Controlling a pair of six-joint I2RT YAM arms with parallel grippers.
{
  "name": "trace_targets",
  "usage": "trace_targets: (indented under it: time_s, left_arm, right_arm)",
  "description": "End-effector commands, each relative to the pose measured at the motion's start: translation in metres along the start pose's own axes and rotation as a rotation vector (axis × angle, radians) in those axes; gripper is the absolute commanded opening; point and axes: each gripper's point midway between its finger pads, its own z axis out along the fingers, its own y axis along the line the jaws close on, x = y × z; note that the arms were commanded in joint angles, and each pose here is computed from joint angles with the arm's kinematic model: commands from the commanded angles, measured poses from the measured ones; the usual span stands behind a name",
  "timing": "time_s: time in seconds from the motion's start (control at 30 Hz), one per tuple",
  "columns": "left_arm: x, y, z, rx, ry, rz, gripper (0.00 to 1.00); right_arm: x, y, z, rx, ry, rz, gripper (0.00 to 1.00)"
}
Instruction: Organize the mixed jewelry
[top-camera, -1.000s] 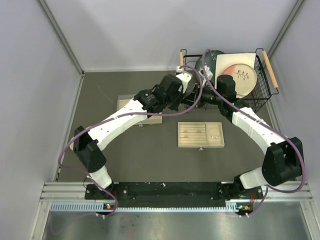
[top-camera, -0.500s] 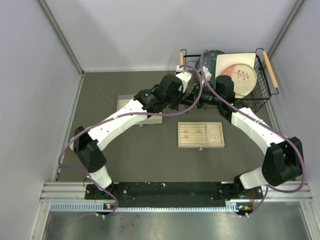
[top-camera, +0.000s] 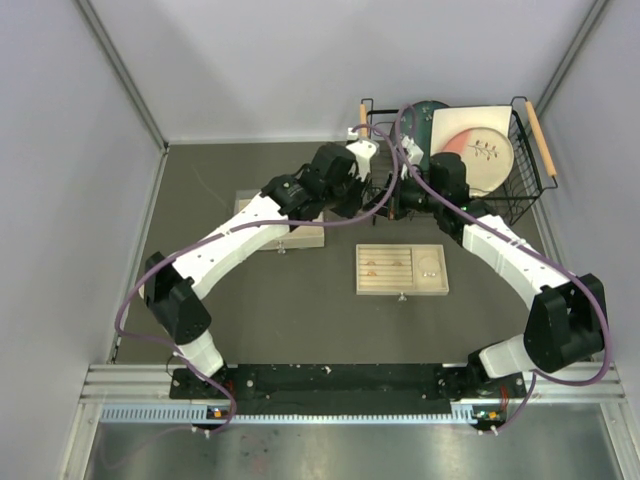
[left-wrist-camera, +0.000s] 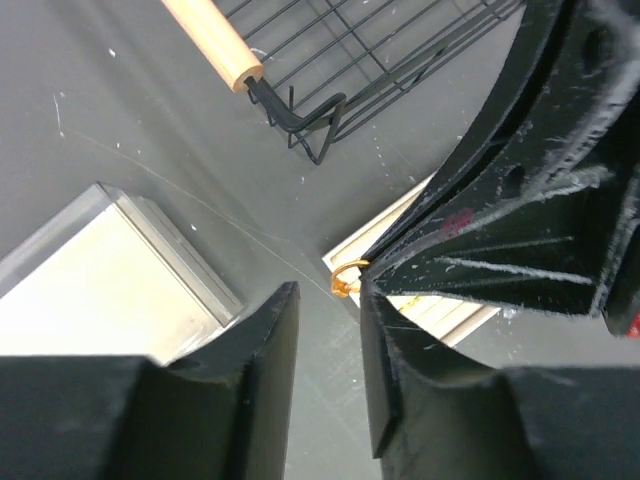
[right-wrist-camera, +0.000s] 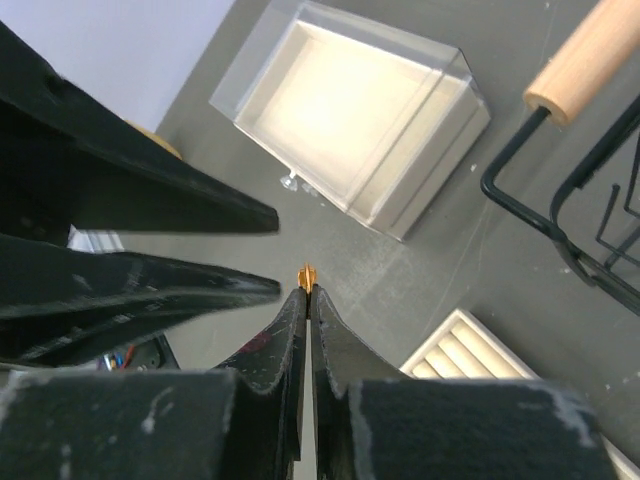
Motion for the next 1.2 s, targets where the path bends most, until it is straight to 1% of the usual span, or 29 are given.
trace_targets:
  time_s: [0.0, 0.1, 0.17, 0.2, 0.27, 0.3, 0.33, 0.37, 0.43, 0.5, 0.53, 0.57, 0.6, 0.63, 0.73, 0.9, 1.17]
  left_arm:
    - [-0.047, -0.011, -0.043, 0.132, -0.162, -0.015, 0.41]
    - [-0.052, -0.015, -0.06, 0.214, -0.213, 0.008, 0.49]
    - [-0.046, -0.016, -0.07, 0.283, -0.228, 0.022, 0.51]
    - [-0.04, -0.016, -0.068, 0.298, -0.233, 0.03, 0.52]
    - [-0.039, -0.021, -0.083, 0.41, -0.263, 0.05, 0.52]
    - [-0.031, -0.025, -0.082, 0.461, -0.265, 0.052, 0.52]
    - [-0.033, -0.023, -0.091, 0.5, -0.293, 0.055, 0.52]
    - [-0.03, -0.031, -0.098, 0.575, -0.297, 0.051, 0.52]
    - [-0.025, -0.031, -0.101, 0.618, -0.334, 0.05, 0.52]
    - [-0.015, -0.037, -0.102, 0.676, -0.326, 0.021, 0.52]
    - [-0.02, -0.037, -0.105, 0.682, -0.356, 0.023, 0.52]
    - [-0.015, -0.038, -0.102, 0.696, -0.343, -0.007, 0.52]
    - [-0.013, -0.043, -0.105, 0.741, -0.342, -0.005, 0.52]
    - [-0.017, -0.043, -0.106, 0.758, -0.362, -0.018, 0.51]
    - [-0.019, -0.045, -0.105, 0.782, -0.371, -0.041, 0.51]
    - [-0.027, -0.05, -0.114, 0.837, -0.399, -0.047, 0.52]
    - [-0.033, -0.047, -0.112, 0.827, -0.409, -0.064, 0.53]
  right_arm:
    - [-0.01, 0.007, -0.005, 0.019, -0.011, -0.072, 0.0]
    - [-0.012, 0.008, -0.009, 0.028, -0.009, -0.094, 0.0]
    - [-0.014, 0.008, -0.015, 0.026, -0.013, -0.107, 0.0]
    - [-0.015, 0.011, -0.017, 0.006, -0.011, -0.11, 0.0]
    - [-0.017, 0.02, -0.023, -0.044, -0.007, -0.119, 0.0]
    - [-0.018, 0.025, -0.025, -0.066, -0.008, -0.125, 0.0]
    - [-0.02, 0.03, -0.029, -0.087, -0.013, -0.134, 0.0]
    - [-0.021, 0.039, -0.033, -0.126, -0.01, -0.142, 0.0]
    - [-0.025, 0.049, -0.039, -0.162, -0.019, -0.166, 0.0]
    - [-0.031, 0.065, -0.046, -0.206, -0.04, -0.188, 0.0]
    - [-0.034, 0.07, -0.049, -0.22, -0.048, -0.195, 0.0]
    - [-0.038, 0.078, -0.054, -0.244, -0.057, -0.209, 0.0]
    - [-0.04, 0.082, -0.056, -0.253, -0.061, -0.206, 0.0]
    - [-0.041, 0.086, -0.057, -0.27, -0.058, -0.205, 0.0]
    - [-0.046, 0.095, -0.061, -0.295, -0.065, -0.198, 0.0]
    - [-0.044, 0.096, -0.062, -0.3, -0.062, -0.19, 0.0]
    - [-0.042, 0.101, -0.065, -0.327, -0.062, -0.182, 0.0]
